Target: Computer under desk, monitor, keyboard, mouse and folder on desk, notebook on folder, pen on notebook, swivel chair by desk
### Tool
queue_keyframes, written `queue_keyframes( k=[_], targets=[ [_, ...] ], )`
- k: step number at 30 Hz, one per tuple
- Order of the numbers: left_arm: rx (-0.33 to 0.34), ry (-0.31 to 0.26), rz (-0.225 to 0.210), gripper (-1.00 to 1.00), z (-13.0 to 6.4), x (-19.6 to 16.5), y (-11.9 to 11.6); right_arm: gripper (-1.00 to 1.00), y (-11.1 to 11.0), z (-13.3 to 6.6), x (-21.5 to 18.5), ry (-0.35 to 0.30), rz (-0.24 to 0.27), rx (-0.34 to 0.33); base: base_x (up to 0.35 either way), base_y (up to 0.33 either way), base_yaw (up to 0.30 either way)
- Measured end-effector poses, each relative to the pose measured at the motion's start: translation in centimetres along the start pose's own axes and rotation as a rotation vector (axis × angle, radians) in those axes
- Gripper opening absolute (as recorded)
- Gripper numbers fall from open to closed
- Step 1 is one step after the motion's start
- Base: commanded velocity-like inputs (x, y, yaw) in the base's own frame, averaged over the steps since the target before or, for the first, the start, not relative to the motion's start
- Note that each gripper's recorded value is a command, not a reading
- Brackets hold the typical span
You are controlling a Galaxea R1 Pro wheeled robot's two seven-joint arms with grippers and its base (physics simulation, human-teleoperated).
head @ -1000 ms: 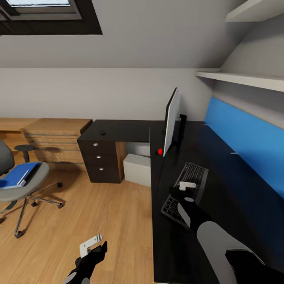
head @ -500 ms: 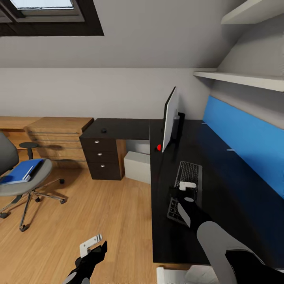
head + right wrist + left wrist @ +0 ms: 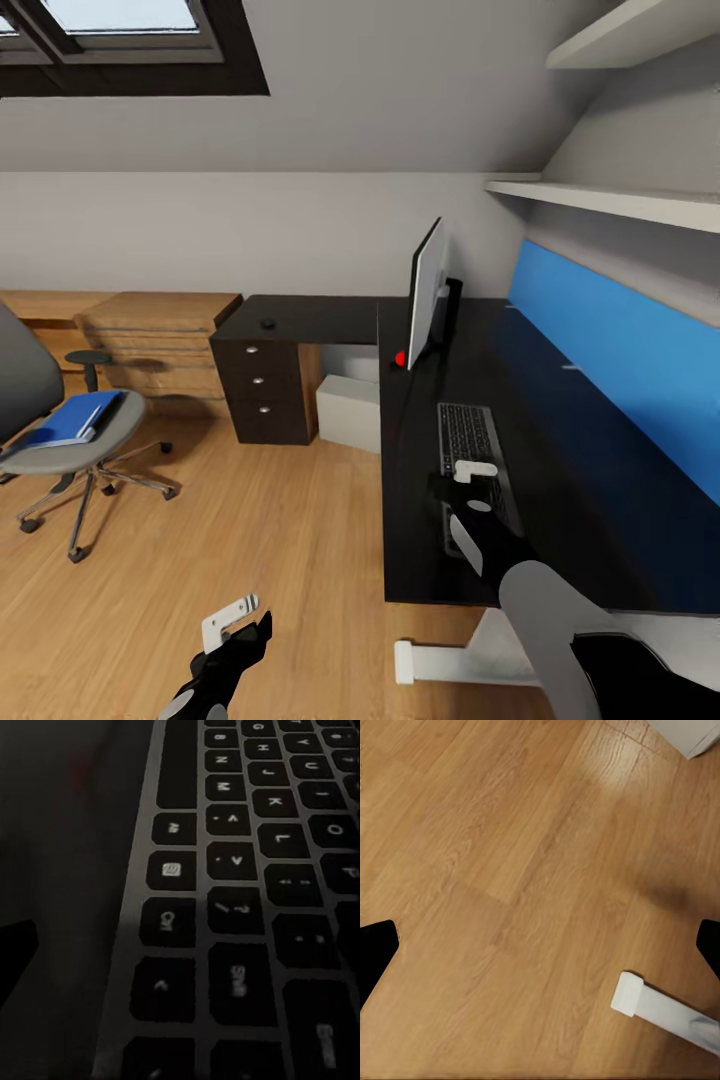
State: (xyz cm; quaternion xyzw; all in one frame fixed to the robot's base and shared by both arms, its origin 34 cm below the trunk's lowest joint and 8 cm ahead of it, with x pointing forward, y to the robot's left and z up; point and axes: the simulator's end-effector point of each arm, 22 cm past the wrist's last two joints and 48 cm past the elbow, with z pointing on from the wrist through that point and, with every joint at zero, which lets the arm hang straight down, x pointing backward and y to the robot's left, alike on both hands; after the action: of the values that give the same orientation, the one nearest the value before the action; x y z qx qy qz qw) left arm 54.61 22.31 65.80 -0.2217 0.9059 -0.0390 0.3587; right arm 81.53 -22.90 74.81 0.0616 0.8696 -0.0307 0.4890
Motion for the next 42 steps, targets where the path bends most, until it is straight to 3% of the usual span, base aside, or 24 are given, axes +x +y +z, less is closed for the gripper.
queue_keyframes(
  k=[21,42],
  targets=[
    [-0.001,0.001,0.000,1.00,0.0,0.1,0.0,1.00,0.0,0.0,0.1,0.003,0.000,-0.001,-0.240,0.000,0.000],
    [-0.002,0.002,0.000,1.00,-1.5,-1.2,-0.4,1.00,-0.2,-1.1,0.3,0.042,0.001,0.004,-0.010,0.000,0.000]
  ],
)
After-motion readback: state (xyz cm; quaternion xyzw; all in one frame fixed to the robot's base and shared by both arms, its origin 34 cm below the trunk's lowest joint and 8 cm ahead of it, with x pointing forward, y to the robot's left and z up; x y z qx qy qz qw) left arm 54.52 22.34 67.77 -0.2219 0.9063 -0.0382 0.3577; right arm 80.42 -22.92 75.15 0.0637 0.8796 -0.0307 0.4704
